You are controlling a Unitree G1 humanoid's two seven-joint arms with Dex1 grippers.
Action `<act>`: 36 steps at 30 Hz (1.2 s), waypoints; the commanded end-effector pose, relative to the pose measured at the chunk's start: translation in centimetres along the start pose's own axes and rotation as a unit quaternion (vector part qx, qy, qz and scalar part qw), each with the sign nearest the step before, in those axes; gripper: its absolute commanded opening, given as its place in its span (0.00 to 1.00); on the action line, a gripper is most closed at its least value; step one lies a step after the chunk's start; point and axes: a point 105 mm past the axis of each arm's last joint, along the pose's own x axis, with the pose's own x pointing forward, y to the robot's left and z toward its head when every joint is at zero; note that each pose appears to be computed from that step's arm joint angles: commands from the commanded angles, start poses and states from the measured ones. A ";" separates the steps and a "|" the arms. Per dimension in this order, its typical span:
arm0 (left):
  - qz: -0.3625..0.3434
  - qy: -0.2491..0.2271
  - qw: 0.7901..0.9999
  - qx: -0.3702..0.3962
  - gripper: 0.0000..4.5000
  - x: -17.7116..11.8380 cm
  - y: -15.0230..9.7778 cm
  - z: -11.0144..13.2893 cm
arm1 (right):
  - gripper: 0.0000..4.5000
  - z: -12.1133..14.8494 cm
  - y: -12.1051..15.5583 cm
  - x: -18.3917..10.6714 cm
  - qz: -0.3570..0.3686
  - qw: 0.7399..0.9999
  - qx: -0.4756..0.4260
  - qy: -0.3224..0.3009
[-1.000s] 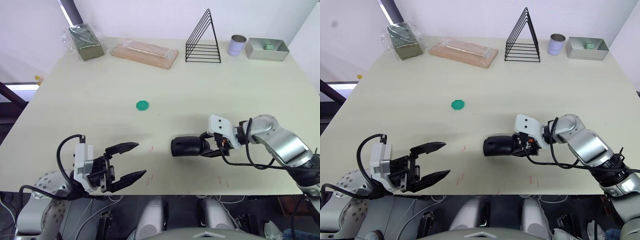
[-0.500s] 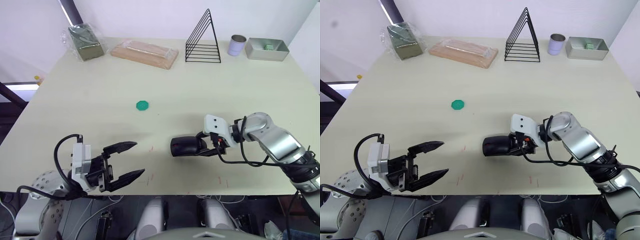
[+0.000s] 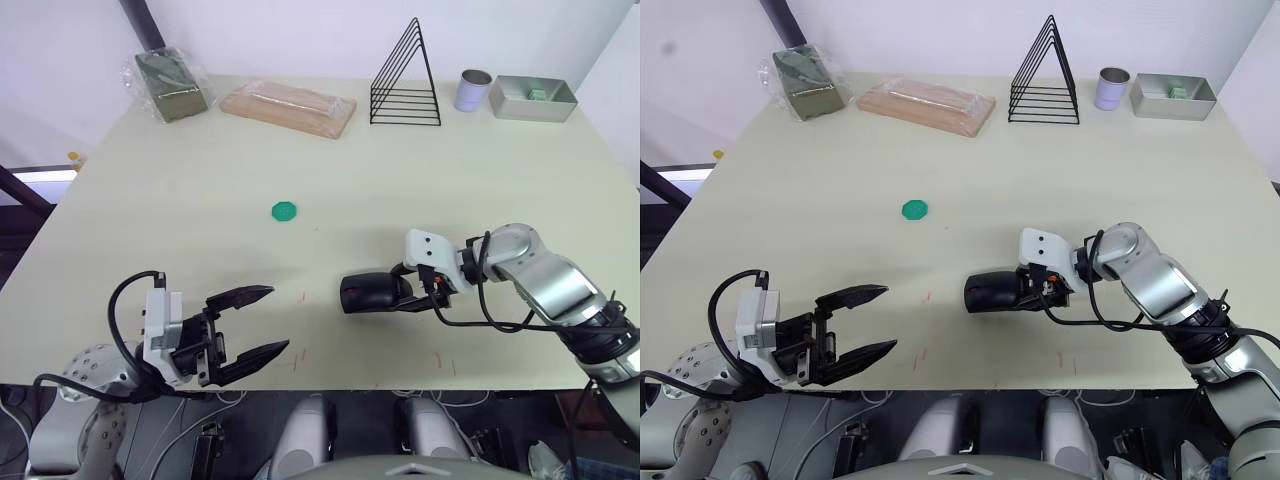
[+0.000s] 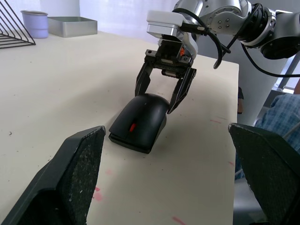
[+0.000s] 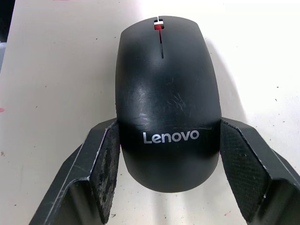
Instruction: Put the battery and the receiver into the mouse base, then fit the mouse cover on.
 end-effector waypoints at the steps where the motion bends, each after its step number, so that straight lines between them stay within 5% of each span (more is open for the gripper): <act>1: -0.002 -0.007 1.000 0.021 1.00 -0.1 -0.1 0.7 | 0.70 0.7 0.3 -0.2 0.010 1.000 -0.016 -0.005; 36: -0.003 -0.007 1.000 0.019 1.00 0.1 -0.2 0.5 | 0.70 1.6 -0.8 -0.3 0.023 0.998 -0.061 0.016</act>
